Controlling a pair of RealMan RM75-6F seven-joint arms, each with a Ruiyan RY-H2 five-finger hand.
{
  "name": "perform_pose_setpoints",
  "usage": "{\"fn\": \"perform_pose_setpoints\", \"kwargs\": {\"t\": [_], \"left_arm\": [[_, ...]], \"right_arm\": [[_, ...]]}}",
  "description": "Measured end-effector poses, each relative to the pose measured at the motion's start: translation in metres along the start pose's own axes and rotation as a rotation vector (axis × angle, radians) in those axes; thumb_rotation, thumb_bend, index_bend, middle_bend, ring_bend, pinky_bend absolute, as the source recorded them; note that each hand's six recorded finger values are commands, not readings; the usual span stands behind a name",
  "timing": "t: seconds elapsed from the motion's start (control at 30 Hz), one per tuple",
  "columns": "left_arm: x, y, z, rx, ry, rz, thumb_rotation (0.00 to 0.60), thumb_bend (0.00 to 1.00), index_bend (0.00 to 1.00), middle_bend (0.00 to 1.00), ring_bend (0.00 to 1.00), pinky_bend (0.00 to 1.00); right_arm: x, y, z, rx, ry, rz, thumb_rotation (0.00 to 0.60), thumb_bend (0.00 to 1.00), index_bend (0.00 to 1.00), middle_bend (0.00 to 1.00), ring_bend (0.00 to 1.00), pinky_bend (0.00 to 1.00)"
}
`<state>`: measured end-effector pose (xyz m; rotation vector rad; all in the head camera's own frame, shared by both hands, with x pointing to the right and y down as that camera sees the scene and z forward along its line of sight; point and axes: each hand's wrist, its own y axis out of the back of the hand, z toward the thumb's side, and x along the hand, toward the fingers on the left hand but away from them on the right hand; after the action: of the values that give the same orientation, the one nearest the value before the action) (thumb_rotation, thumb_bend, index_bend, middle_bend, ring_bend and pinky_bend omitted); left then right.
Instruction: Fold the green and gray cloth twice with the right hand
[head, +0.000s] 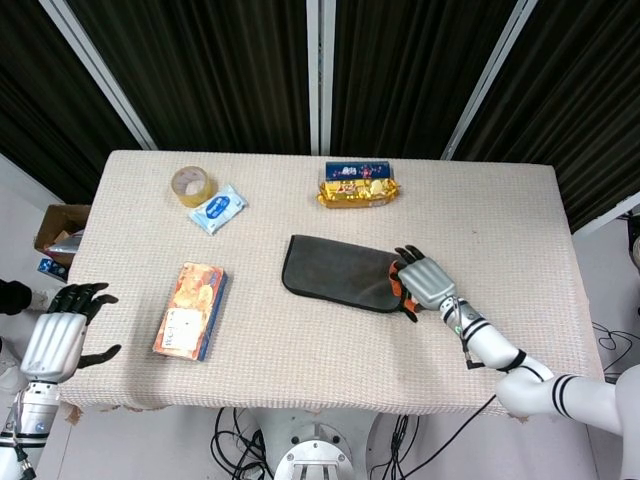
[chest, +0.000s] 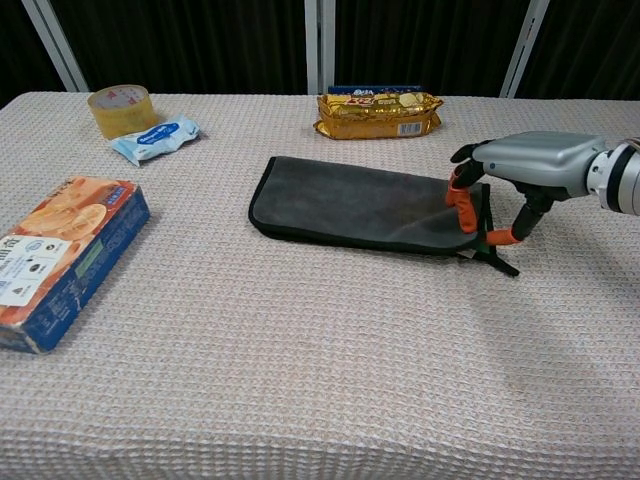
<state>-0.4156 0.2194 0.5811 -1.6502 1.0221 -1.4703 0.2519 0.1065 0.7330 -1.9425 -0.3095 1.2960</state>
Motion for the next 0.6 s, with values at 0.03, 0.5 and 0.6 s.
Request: {"fn": "perform_pose_setpoints", "kwargs": {"t": [0.03,0.5,0.6], "left_arm": [[0.000,0.000,0.000,0.000,-0.001,0.002,0.600,0.01,0.31,0.18,0.16,0.14],[0.001,-0.001,0.005,-0.007,-0.006,0.000,0.600,0.01,0.31,0.18,0.16,0.14],[0.000,-0.001,0.003,-0.008,0.003,0.001,0.600,0.01,0.31,0.18,0.16,0.14]], "right_arm": [[0.003,0.000,-0.002,0.019,-0.002,0.003,0.600,0.02,0.07,0.12,0.00,0.00],[0.018,0.011,-0.025,0.150,-0.006,-0.159,0.600,0.01,0.24,0.15,0.00,0.00],[0.011,0.007,-0.026,0.175,0.015,-0.189,0.600,0.01,0.29,0.16,0.00,0.00]]}}
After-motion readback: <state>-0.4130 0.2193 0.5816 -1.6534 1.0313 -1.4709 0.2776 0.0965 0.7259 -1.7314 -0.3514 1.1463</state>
